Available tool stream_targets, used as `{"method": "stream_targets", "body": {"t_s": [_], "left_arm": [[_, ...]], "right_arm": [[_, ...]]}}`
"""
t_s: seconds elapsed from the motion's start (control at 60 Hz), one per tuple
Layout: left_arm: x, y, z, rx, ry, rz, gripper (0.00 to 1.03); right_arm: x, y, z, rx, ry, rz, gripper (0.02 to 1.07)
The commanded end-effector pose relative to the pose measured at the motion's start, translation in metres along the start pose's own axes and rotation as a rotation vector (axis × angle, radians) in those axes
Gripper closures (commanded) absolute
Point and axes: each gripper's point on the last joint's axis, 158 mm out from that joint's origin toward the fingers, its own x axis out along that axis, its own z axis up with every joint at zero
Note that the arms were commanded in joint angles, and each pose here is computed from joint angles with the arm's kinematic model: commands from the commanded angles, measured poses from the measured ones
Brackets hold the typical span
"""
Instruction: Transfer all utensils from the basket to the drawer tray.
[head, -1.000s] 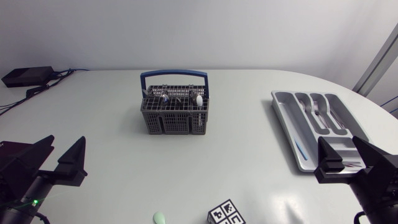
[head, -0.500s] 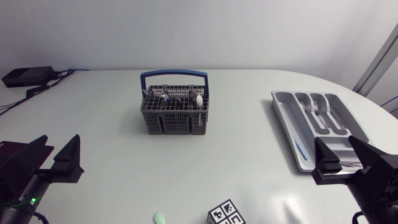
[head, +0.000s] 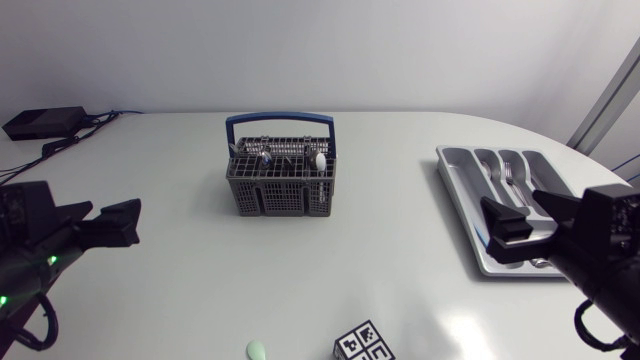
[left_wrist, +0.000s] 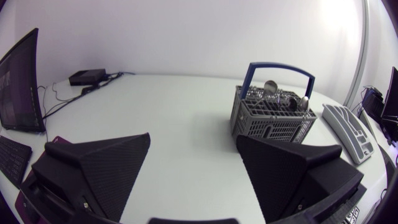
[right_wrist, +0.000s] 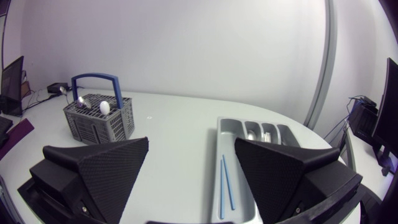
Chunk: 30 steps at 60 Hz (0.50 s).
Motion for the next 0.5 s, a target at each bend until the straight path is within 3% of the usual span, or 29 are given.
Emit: {"method": "stream_targets", "body": {"t_s": [0.0,0.183,0.25,0.483], "left_arm": [[0.017,0.001,0.004,0.027,0.089,0.012,0.08],[0.042,-0.006,0.007,0.167,0.189,-0.023,0.07],[0.055,-0.008,0.002,0.176,0.231,-0.045,0.07],[0.089,-0.013,-0.011,0.183,0.313,-0.151,0.08]], "right_arm": [[0.011,0.015,0.003,-0.003,0.109,0.037,0.07],[0.033,0.051,-0.022,-0.031,0.427,0.122,0.08],[0.037,0.07,-0.034,-0.064,0.529,0.163,0.14],[0.039,0.136,-0.068,-0.1,0.767,0.277,0.15]]}}
